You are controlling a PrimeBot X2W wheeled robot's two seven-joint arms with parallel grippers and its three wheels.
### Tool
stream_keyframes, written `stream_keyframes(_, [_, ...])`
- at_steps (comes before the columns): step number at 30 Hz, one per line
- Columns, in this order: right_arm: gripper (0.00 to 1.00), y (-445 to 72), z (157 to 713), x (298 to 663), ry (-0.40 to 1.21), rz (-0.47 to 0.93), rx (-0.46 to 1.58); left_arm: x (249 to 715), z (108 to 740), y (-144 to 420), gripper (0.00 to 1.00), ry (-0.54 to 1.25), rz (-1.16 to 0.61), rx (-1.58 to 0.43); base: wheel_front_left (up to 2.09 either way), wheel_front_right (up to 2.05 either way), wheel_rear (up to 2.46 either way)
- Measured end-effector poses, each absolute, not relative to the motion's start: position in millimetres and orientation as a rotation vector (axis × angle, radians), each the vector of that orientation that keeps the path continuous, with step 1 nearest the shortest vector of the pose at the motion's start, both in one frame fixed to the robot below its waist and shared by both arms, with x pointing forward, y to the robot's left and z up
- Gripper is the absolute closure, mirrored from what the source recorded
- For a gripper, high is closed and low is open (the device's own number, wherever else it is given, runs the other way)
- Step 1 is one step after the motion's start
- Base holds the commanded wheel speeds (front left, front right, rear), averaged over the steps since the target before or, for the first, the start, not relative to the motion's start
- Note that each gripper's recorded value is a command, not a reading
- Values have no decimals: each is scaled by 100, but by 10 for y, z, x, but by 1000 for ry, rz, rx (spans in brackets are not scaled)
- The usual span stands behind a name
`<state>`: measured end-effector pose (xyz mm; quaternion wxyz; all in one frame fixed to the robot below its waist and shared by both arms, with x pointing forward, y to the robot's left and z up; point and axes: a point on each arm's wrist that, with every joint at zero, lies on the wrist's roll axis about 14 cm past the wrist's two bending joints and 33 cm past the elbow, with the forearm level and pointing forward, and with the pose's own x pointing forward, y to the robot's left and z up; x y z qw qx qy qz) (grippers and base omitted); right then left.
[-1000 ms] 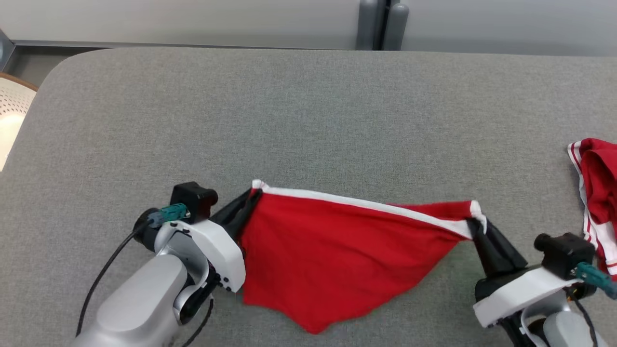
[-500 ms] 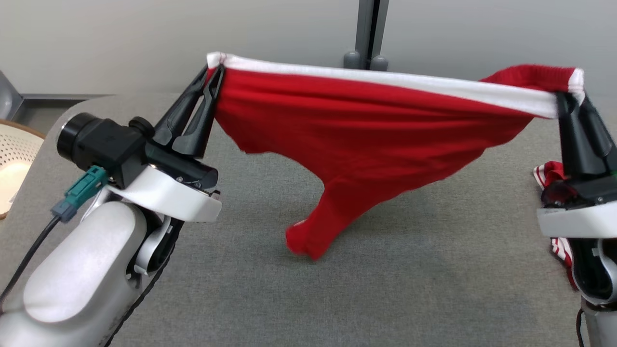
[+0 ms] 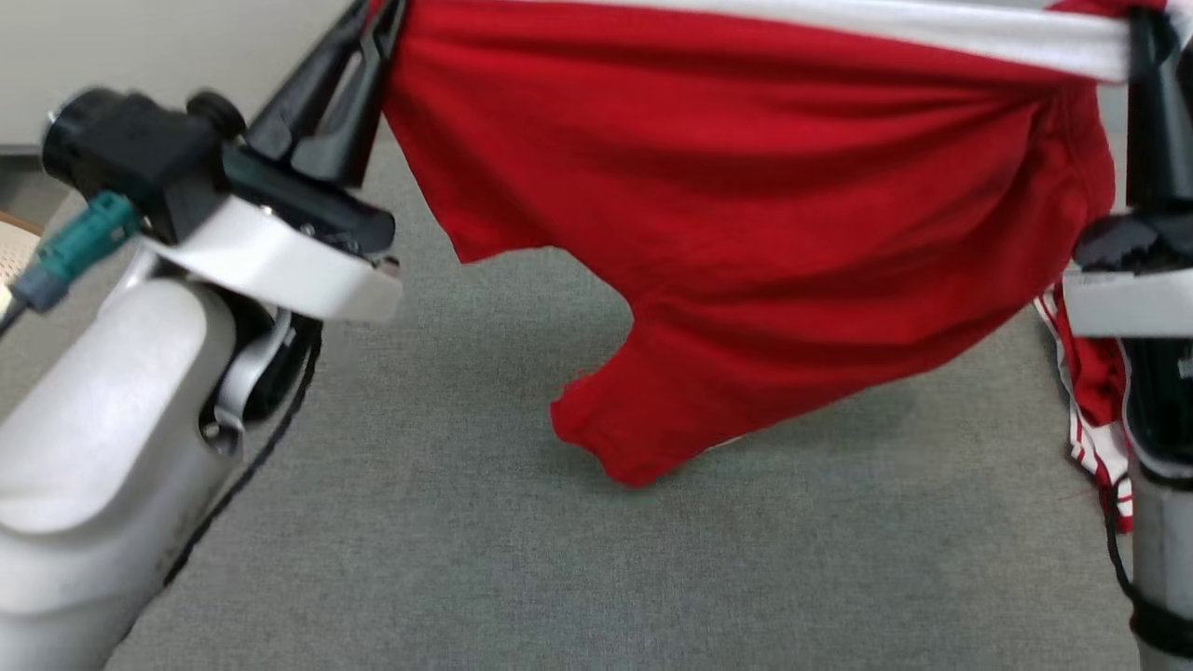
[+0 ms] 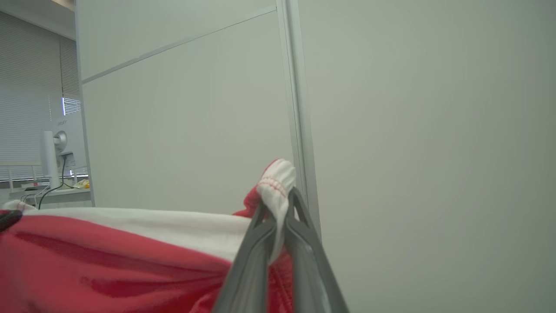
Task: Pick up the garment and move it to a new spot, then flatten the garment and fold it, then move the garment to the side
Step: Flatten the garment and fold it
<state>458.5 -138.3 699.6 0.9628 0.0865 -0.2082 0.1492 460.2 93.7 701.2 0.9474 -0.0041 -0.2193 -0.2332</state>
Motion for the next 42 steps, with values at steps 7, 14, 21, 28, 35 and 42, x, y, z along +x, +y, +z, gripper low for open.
stream_keyframes(7, [100,-1154,7245,5341,-466,364,215,5406,7233,1061,100,-511,-438,-31,0,0,0])
stream_keyframes(14, [100,-827,7296,5869,-487,411,281,5958,7354,1189,100,-528,-373,-30,0,0,0])
stream_keyframes(21, [100,-542,6268,6128,-225,416,243,6099,6144,1264,100,-218,-317,-88,0,0,0])
stream_keyframes(28, [100,-554,4598,5857,177,354,265,5693,4666,1245,100,133,-248,-213,0,0,0])
stream_keyframes(35, [100,-660,4040,5404,288,321,332,5217,4229,1172,100,214,-251,-263,0,0,0])
stream_keyframes(42, [100,-760,3982,4760,279,324,381,4694,4299,1320,100,162,-233,-255,0,0,0])
